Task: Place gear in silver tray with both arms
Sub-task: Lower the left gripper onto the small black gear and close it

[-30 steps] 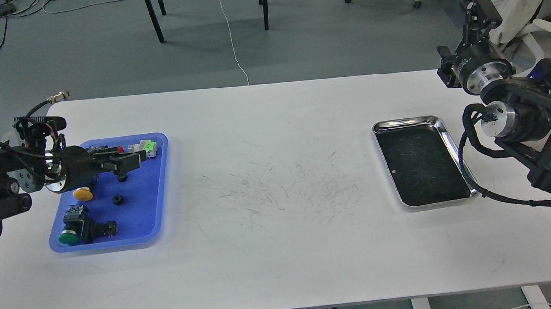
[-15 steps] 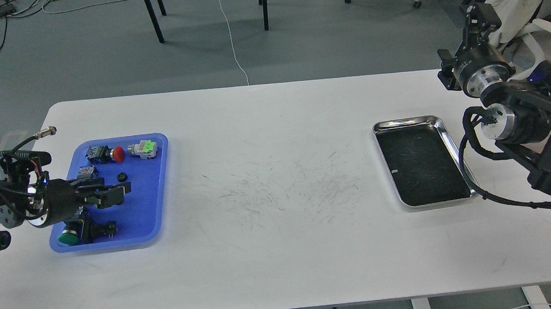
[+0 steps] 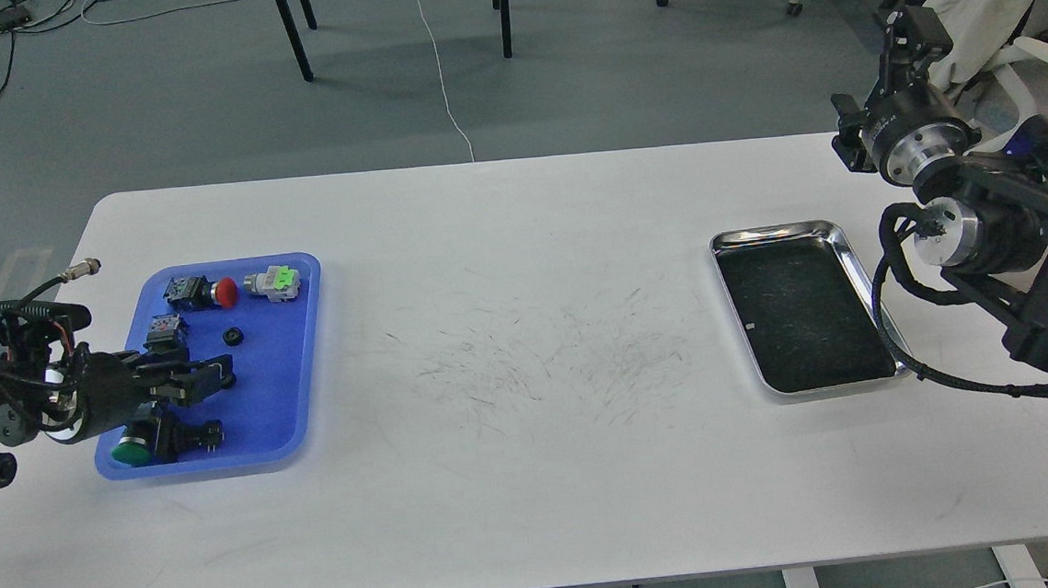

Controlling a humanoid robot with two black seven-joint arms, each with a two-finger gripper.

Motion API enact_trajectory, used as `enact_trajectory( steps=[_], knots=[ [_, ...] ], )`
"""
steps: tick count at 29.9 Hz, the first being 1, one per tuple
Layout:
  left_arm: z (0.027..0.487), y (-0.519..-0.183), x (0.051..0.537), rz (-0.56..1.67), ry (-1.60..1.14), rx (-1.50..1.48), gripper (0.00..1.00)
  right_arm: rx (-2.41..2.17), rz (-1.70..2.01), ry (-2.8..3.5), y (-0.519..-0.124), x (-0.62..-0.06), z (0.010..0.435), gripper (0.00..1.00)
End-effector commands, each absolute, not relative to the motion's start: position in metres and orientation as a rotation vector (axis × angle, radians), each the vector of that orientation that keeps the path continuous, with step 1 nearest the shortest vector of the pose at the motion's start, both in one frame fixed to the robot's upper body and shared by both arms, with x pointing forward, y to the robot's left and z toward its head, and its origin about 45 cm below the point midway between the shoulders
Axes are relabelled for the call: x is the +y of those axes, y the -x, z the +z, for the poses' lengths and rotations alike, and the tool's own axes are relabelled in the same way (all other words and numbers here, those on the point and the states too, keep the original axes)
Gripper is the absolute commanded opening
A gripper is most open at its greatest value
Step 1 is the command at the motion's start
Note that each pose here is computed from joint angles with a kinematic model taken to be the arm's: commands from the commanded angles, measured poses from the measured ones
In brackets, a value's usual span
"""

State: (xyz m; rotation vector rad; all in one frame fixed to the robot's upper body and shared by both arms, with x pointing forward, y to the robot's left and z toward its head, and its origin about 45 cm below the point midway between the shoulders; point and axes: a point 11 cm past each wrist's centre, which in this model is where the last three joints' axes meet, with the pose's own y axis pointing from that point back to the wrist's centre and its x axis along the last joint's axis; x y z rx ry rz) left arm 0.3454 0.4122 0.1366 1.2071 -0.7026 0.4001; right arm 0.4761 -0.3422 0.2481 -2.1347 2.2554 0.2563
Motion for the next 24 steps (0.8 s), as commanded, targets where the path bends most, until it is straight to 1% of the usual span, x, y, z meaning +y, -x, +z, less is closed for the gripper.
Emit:
enact_trajectory(
  steps=[1, 10, 13, 17, 19, 24],
  knots=[
    [0.133, -0.345, 0.408, 0.391, -1.202, -0.702, 0.57, 2.257, 0.258, 2.137, -0.476, -0.343, 0.247, 0.99],
    [0.123, -0.335, 0.41, 0.389, -1.205, -0.694, 0.56, 2.256, 0.253, 2.14, -0.476, -0.343, 0.248, 0.99],
    [0.116, -0.329, 0.411, 0.382, -1.207, -0.678, 0.53, 2.256, 0.253, 2.14, -0.476, -0.343, 0.248, 0.99],
    [0.115, -0.332, 0.41, 0.381, -1.209, -0.695, 0.49, 2.257, 0.254, 2.14, -0.476, -0.343, 0.247, 0.99],
    [0.114, -0.335, 0.411, 0.384, -1.218, -0.706, 0.43, 2.257, 0.253, 2.14, -0.475, -0.343, 0.247, 0.99],
    [0.113, -0.339, 0.411, 0.38, -1.228, -0.722, 0.41, 2.257, 0.253, 2.14, -0.476, -0.344, 0.247, 0.99]
  ],
)
